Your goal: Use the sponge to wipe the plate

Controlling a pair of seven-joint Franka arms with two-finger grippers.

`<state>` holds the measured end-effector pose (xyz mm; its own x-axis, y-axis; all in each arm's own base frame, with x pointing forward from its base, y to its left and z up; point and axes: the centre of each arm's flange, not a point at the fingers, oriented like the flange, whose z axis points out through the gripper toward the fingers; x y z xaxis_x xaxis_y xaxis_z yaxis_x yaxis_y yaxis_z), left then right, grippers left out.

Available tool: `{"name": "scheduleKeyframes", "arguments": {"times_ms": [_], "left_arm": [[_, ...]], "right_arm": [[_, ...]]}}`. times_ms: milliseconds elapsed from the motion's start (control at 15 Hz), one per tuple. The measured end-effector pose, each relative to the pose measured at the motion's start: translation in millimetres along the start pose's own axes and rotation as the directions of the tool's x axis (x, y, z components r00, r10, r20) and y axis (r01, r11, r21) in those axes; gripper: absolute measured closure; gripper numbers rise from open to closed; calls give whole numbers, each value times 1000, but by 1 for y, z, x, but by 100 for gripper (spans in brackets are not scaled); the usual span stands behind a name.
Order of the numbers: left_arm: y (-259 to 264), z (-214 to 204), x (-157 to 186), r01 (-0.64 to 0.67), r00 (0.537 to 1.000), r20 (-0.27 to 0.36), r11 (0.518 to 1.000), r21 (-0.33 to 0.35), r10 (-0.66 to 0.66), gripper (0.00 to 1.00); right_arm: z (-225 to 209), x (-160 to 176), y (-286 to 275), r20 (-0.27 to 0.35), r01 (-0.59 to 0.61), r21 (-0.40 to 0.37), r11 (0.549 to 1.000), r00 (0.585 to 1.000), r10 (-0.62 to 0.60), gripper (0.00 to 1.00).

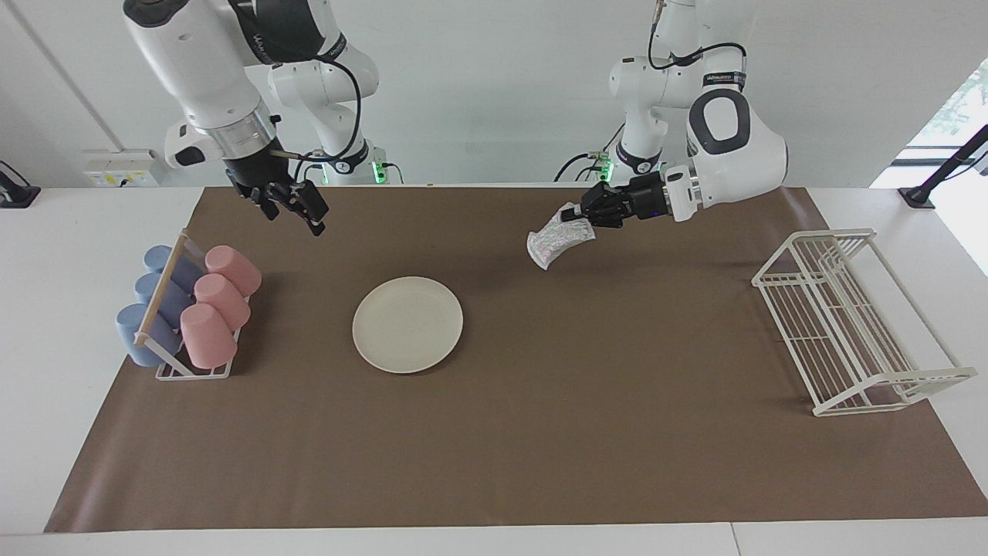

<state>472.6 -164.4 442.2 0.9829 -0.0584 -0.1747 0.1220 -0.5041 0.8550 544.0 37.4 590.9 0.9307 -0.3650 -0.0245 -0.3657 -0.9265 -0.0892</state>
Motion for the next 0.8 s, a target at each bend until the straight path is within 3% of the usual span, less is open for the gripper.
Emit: {"name": "scheduleKeyframes", "arguments": {"times_ms": [200, 533, 800], "left_arm": [[-15, -22, 3, 32, 999, -8, 991, 133, -32, 93], [-37, -69, 11, 64, 997, -60, 953, 295, -49, 93], [-18, -102, 29, 88, 993, -111, 855, 511, -37, 93]], "right_arm": [[4, -3, -4, -1, 90, -30, 996, 996, -90, 0], [7, 2, 8, 9, 249, -44, 967, 968, -249, 0], [3, 15, 31, -11, 354, -42, 934, 935, -355, 0]]}}
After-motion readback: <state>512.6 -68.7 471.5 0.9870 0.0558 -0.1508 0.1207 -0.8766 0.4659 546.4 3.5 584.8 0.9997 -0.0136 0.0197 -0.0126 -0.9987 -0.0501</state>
